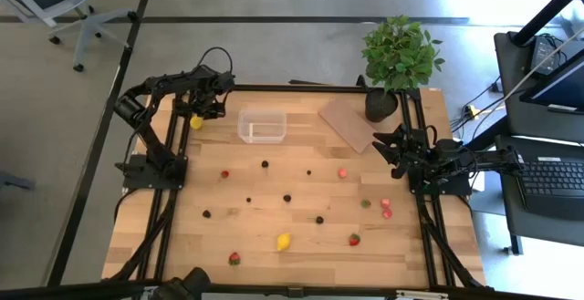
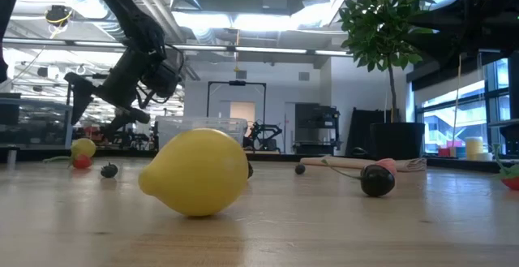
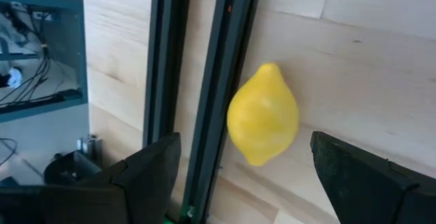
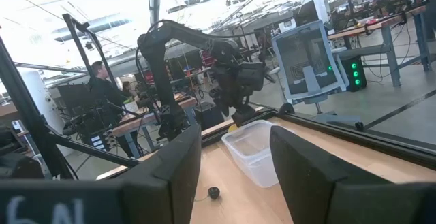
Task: Pick and placing Produce into tupperware
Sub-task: Put the yellow lemon into the transparent bin
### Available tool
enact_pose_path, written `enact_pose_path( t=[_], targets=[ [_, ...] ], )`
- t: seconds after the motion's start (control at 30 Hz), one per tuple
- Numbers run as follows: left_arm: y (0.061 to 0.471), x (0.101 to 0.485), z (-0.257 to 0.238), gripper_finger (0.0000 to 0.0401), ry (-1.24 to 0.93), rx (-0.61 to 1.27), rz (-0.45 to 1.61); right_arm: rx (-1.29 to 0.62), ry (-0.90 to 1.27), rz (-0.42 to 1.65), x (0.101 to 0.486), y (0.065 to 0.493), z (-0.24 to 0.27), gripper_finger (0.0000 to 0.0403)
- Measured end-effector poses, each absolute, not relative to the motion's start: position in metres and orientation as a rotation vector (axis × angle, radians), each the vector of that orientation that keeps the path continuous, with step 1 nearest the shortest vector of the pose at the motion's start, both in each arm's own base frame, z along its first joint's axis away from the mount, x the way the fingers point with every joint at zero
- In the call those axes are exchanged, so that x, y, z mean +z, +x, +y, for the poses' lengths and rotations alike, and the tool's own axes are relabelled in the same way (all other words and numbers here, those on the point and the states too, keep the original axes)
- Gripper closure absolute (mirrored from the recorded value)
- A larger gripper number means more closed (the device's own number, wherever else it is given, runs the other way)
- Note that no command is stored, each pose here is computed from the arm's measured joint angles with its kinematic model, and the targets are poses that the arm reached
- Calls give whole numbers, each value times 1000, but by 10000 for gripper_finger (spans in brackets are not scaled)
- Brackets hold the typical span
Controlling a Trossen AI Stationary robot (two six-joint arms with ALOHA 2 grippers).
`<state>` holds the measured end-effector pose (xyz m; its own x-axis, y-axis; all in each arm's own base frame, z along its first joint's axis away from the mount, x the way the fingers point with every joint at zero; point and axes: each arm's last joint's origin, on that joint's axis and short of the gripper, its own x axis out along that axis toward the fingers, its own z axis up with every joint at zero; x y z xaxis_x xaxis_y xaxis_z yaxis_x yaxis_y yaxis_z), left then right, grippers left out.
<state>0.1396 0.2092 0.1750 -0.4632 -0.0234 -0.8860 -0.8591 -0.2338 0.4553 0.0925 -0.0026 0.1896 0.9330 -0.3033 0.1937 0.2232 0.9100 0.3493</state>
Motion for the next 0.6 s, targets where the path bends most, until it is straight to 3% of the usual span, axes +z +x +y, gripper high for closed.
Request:
enact_pose_path(
  t=[0.27,0.6],
  targets=[
    [137,171,209,99,-1092,1769,1398,-274,329,-248,190,93,-3,224],
    [127,140,193,100,-1112,1760,1428,-278,298,-244,190,93,-3,224]
  ],
)
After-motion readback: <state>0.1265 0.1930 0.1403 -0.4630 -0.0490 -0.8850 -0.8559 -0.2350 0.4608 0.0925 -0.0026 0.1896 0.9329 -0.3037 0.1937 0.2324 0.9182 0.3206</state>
